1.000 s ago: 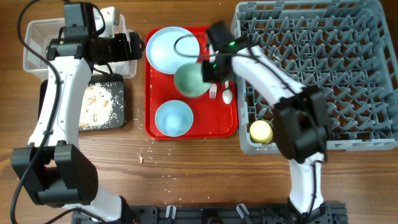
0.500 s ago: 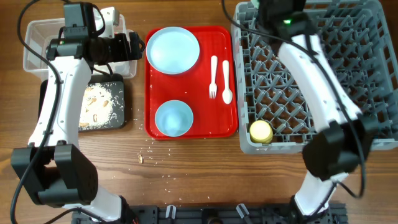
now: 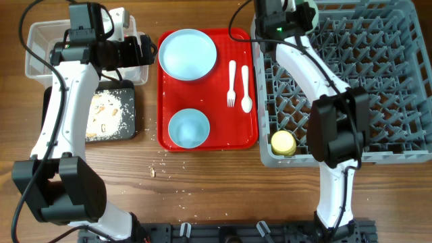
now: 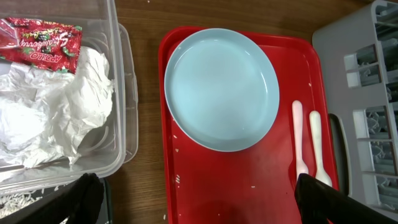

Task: Sort waste into correct bins and load items into the dishwasher rack
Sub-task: 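Place the green bowl upright in the rack's back corner, then grasp the blue bowl with the right gripper, then carry the blue bowl into the dish rack and release it, then grasp the light-blue plate with the right gripper, move it to rack, then stand the light-blue plate upright in the rack and release it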

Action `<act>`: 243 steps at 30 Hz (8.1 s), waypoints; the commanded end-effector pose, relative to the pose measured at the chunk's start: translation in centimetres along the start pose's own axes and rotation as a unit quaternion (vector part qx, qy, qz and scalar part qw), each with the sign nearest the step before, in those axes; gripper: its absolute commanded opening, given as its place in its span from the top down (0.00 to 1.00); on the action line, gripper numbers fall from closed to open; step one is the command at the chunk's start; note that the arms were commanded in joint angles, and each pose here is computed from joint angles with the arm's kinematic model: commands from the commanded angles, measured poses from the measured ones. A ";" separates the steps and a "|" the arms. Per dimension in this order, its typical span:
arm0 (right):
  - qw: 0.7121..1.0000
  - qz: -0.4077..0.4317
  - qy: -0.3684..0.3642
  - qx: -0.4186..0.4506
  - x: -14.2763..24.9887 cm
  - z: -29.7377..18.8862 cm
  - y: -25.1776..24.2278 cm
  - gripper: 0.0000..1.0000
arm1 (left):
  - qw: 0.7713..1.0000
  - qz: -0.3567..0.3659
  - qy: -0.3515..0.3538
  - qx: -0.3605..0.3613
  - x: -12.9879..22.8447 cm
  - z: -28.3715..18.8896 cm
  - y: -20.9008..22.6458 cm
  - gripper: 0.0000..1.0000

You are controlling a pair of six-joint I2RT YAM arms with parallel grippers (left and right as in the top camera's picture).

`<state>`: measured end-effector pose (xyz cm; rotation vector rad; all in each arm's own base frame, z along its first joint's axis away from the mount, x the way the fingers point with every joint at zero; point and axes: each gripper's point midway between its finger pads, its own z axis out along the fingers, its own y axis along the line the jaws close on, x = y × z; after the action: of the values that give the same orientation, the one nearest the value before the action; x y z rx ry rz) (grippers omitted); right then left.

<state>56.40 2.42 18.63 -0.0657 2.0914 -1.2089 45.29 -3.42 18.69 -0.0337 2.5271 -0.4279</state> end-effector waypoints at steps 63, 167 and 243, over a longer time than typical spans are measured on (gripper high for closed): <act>0.751 -0.086 0.162 -0.634 11.3 -25.2 13.7 0.96 | 1.000 0.008 -0.013 -0.001 -0.7 -0.7 -0.4 0.00; 0.830 0.229 -0.009 -0.509 -0.2 -21.2 10.0 0.25 | 1.000 0.008 -0.013 -0.001 -0.7 -0.7 -0.4 0.00; 0.974 -0.115 0.050 -0.186 5.8 -1.4 -7.6 0.96 | 1.000 0.008 -0.013 -0.001 -0.7 -0.7 -0.4 0.00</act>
<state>47.97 -4.24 23.42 -0.3069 2.4041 -1.0286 45.31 -3.42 18.72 -0.0334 2.5259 -0.4278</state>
